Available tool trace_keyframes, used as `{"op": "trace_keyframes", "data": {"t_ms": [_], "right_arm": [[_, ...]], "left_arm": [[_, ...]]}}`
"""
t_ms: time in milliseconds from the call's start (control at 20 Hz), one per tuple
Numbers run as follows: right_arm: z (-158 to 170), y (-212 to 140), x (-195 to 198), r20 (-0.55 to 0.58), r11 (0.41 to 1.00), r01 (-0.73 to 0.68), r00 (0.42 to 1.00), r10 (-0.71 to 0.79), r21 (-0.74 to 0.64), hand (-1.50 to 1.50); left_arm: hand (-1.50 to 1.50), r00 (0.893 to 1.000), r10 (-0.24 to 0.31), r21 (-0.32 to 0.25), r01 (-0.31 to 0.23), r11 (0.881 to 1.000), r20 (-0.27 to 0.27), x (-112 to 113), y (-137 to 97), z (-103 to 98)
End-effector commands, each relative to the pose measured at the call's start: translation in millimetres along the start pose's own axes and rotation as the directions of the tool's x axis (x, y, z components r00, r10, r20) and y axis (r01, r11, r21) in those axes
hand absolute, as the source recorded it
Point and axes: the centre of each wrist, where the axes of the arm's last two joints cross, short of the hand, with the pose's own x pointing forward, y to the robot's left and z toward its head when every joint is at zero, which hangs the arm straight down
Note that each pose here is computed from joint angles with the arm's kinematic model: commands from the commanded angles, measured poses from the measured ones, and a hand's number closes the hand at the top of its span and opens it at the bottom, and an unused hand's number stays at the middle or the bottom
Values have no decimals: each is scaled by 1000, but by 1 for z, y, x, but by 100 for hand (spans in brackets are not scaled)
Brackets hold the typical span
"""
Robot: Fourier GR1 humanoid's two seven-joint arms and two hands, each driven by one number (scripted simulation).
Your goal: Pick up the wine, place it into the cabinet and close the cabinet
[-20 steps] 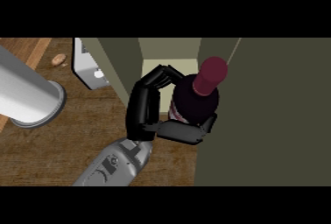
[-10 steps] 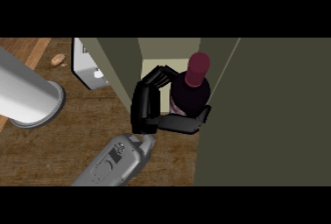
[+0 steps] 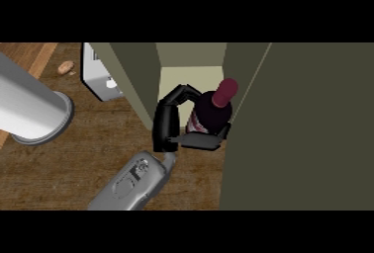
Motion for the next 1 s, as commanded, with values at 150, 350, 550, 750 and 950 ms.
{"op": "trace_keyframes", "data": {"t_ms": [150,350,550,750,950], "right_arm": [[29,2,22,44,999,34,998,-35,20,-150],[29,4,13,51,999,32,998,-33,18,-150],[28,-4,9,60,999,28,998,-29,27,-150],[29,-9,8,41,999,43,998,-43,22,-150],[23,-5,11,56,999,42,997,-43,22,-150]], "left_arm": [[150,999,-36,17,35,999,27,-9,29,-12],[150,1000,-15,68,14,998,10,-17,27,-23],[150,1000,-18,95,19,995,-1,-30,31,-24],[150,999,-18,73,21,997,-32,-28,38,-46],[150,999,17,41,-16,999,-38,-12,44,-64]]}}
